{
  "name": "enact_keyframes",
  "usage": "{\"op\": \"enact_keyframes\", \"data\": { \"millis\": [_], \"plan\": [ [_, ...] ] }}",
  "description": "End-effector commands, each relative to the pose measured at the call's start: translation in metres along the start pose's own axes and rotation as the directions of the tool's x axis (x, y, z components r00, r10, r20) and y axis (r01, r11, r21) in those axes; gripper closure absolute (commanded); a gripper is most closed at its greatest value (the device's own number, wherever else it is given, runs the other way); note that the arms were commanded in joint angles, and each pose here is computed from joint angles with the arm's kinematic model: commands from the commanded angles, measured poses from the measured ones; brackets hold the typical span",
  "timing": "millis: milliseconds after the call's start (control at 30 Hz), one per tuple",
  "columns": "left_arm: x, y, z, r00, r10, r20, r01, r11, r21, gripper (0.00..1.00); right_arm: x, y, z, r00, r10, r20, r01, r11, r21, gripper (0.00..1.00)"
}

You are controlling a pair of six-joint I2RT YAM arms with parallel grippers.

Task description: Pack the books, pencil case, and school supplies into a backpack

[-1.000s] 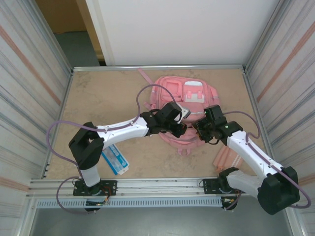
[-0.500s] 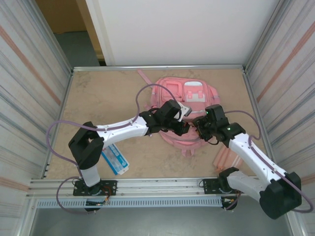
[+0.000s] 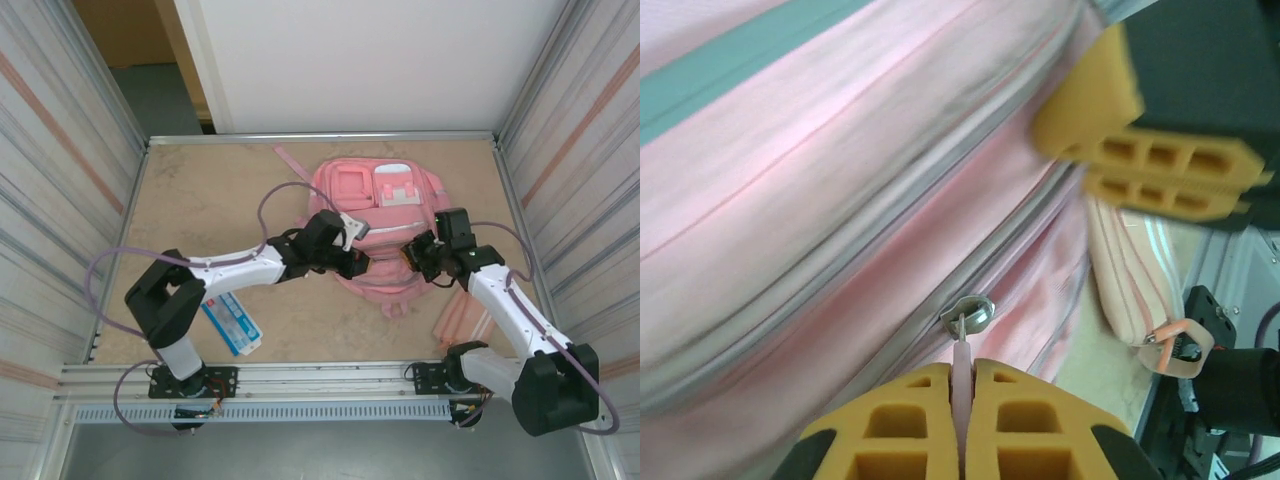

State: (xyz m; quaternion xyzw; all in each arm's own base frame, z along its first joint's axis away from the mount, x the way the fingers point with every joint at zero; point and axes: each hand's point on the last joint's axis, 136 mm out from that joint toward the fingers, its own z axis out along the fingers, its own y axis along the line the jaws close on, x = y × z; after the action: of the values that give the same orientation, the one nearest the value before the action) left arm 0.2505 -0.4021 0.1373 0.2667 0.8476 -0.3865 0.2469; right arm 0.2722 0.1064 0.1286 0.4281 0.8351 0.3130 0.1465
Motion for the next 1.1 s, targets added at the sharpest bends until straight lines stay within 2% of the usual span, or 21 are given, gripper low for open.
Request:
{"op": "enact_keyframes", "data": {
  "millis": [0, 100, 167, 233, 333, 400, 533, 667, 833, 1067],
  "plan": [
    [-0.022, 0.03, -0.029, 0.992, 0.011, 0.125, 0.003, 0.994, -0.113, 1.0, -0.011, -0.015, -0.015, 0.995, -0.101, 0.007, 0.1, 0.993, 0.058, 0.94],
    [-0.017, 0.045, -0.035, 0.992, 0.005, 0.127, 0.014, 0.989, -0.149, 1.0, -0.014, -0.014, -0.019, 0.989, -0.145, 0.009, 0.144, 0.987, 0.072, 0.9],
    [-0.015, 0.047, -0.033, 0.991, -0.009, 0.135, 0.031, 0.986, -0.161, 1.0, -0.012, -0.015, -0.02, 0.985, -0.172, -0.003, 0.171, 0.981, 0.087, 0.83],
    [-0.021, 0.03, -0.02, 0.99, -0.028, 0.139, 0.043, 0.993, -0.106, 1.0, -0.007, -0.019, -0.021, 0.986, -0.165, -0.02, 0.166, 0.981, 0.1, 0.68],
    [-0.036, -0.013, -0.001, 0.993, 0.029, 0.118, -0.027, 0.999, -0.024, 1.0, 0.012, -0.011, -0.027, 0.988, -0.14, -0.063, 0.144, 0.988, 0.062, 0.5],
    [-0.045, -0.037, 0.006, 0.989, 0.058, 0.138, -0.063, 0.998, 0.027, 1.0, 0.024, -0.007, -0.032, 0.988, -0.141, -0.064, 0.145, 0.987, 0.067, 0.38],
    [-0.058, -0.067, 0.004, 0.983, 0.044, 0.176, -0.064, 0.992, 0.111, 1.0, 0.037, -0.003, -0.032, 0.99, -0.143, -0.015, 0.143, 0.983, 0.111, 0.37],
    [-0.053, -0.081, -0.006, 0.978, 0.064, 0.198, -0.09, 0.988, 0.122, 1.0, 0.036, -0.007, -0.019, 0.992, -0.129, -0.007, 0.129, 0.979, 0.16, 0.38],
    [-0.041, -0.078, -0.012, 0.979, 0.041, 0.201, -0.065, 0.991, 0.115, 1.0, 0.032, 0.005, -0.012, 0.991, -0.135, 0.009, 0.132, 0.978, 0.164, 0.39],
    [-0.038, -0.066, -0.024, 0.97, 0.064, 0.233, -0.078, 0.996, 0.051, 1.0, 0.03, 0.017, -0.031, 0.985, -0.159, 0.067, 0.145, 0.973, 0.179, 0.37]
  ]
}}
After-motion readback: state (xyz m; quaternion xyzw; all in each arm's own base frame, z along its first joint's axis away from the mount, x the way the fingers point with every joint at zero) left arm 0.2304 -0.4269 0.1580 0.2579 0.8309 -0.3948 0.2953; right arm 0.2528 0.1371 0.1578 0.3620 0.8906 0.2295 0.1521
